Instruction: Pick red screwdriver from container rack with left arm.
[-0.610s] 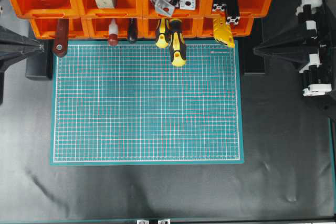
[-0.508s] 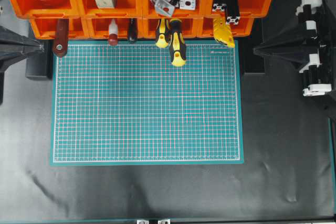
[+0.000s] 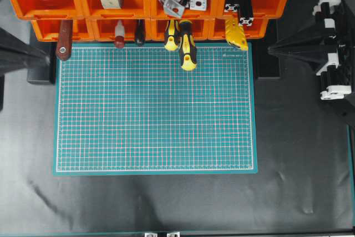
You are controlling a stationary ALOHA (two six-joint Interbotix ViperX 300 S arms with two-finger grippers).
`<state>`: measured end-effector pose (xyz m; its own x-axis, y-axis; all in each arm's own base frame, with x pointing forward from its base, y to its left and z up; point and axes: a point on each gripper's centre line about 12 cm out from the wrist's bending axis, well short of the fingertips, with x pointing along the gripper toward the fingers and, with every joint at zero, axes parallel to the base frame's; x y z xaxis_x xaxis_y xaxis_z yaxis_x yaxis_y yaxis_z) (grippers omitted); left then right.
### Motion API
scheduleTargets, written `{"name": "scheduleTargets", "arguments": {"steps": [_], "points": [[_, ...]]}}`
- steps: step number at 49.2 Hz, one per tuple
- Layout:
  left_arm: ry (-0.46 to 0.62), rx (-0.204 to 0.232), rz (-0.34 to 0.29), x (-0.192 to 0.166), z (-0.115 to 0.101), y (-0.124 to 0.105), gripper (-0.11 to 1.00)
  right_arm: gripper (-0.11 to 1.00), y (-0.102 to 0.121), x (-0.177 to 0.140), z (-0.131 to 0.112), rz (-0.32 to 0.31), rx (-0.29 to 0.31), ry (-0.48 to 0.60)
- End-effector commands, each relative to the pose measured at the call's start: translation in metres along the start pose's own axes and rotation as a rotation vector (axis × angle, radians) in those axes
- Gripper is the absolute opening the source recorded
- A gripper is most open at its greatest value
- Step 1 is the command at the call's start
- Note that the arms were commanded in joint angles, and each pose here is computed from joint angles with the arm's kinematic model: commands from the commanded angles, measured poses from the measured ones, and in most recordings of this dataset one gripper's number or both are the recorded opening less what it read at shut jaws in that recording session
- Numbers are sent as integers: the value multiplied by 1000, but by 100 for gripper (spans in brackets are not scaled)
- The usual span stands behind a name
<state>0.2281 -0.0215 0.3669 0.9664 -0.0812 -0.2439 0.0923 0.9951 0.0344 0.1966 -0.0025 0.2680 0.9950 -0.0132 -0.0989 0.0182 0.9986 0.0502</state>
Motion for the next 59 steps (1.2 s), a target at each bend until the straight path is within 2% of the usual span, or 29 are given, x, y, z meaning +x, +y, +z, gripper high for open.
{"name": "scheduleTargets", "arguments": {"steps": [1, 4, 8, 16, 22, 30, 37, 40, 44, 55, 59], "points": [[120, 24, -7, 11, 12, -3, 0, 0, 0, 2, 13, -2, 5, -34], [197, 44, -10, 19, 12, -5, 0, 0, 0, 2, 13, 0, 5, -34], [295, 94, -13, 29, 11, -7, 0, 0, 0, 2, 14, 0, 17, -32], [472, 228, -6, 40, 10, -15, 0, 0, 0, 2, 12, -1, 48, -15], [546, 337, 40, 44, 16, -19, 0, 0, 0, 2, 9, -3, 74, 3], [586, 464, 169, 68, 13, -27, 0, 0, 0, 2, 8, -3, 78, 12], [673, 603, 384, 92, 1, -30, 0, 0, 0, 1, 7, -3, 78, 14], [698, 647, 470, 102, -2, -32, 0, 0, 0, 1, 7, -4, 79, 13], [732, 666, 514, 113, -8, -38, 0, 0, 0, 1, 8, -4, 79, 10], [799, 702, 515, 136, -34, -42, 0, 0, 0, -1, 10, -3, 77, 1], [802, 703, 511, 142, -38, -39, 0, 0, 0, -1, 10, -3, 75, -2]]}}
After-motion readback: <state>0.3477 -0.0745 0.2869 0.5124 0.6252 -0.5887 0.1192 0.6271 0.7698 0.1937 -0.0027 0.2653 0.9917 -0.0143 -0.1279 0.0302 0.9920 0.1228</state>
